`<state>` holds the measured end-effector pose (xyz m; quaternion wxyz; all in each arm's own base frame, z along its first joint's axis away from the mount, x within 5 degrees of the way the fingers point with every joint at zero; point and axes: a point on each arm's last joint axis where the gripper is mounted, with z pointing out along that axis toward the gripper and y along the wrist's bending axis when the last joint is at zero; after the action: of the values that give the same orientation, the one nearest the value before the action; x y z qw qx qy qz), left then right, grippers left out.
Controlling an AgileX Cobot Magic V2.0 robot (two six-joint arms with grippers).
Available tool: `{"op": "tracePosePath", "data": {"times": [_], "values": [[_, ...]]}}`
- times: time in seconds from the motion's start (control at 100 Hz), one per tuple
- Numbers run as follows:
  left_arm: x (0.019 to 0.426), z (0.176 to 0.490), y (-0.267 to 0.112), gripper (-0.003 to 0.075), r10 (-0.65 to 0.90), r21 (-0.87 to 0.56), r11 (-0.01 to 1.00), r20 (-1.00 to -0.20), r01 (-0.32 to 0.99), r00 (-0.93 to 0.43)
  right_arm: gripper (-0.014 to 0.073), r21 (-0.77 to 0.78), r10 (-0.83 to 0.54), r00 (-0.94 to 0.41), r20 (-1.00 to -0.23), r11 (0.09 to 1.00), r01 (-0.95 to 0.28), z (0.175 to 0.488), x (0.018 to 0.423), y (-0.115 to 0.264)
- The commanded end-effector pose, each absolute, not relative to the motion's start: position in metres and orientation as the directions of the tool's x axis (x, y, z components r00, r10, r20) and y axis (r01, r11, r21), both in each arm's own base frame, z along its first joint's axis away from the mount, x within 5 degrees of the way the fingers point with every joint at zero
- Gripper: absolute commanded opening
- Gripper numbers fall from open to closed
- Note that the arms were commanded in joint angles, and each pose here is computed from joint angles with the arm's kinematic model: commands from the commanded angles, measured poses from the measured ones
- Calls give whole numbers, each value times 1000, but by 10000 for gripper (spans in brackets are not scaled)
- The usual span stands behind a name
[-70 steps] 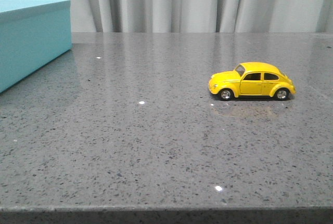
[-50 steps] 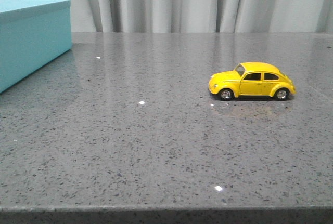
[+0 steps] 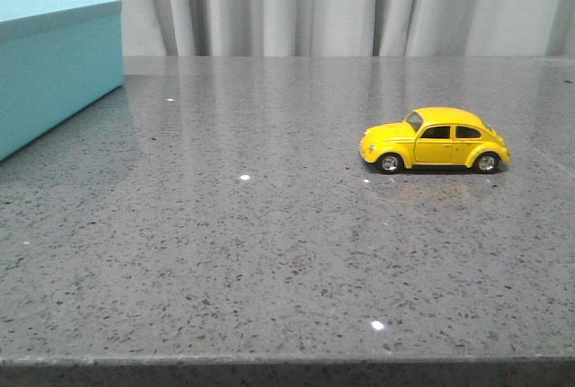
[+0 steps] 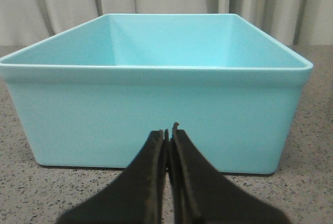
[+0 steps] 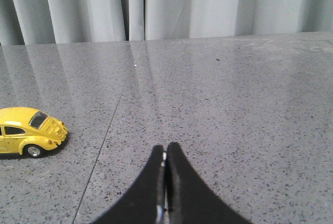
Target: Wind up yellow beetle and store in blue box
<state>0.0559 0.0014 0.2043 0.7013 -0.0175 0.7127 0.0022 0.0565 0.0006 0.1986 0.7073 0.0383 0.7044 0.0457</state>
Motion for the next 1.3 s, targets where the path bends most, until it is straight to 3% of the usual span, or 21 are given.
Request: {"op": "tracePosePath", "data": {"times": [0.0, 0.78, 0.96, 1.11, 1.29], "values": [[55, 198, 2, -20, -32, -34, 999, -998, -30, 47, -68, 107, 108, 114, -988, 994, -16, 213, 54, 0], [54, 210, 2, -20, -28, -34, 999, -984, -30, 175, -68, 126, 127, 123, -984, 992, -19, 215, 53, 0], [53, 215, 2, -20, -73, -79, 997, -979, -25, 190, -67, 148, 150, 114, -982, 989, -24, 228, 50, 0], [50, 237, 2, -20, -84, -90, 996, -976, -18, 201, -67, 148, 148, 9, -989, 989, -18, 245, 48, 1], [52, 266, 1, -20, -87, -89, 996, -992, -13, 95, -67, 146, 143, -182, -973, 989, -2, 271, 51, 2]]}}
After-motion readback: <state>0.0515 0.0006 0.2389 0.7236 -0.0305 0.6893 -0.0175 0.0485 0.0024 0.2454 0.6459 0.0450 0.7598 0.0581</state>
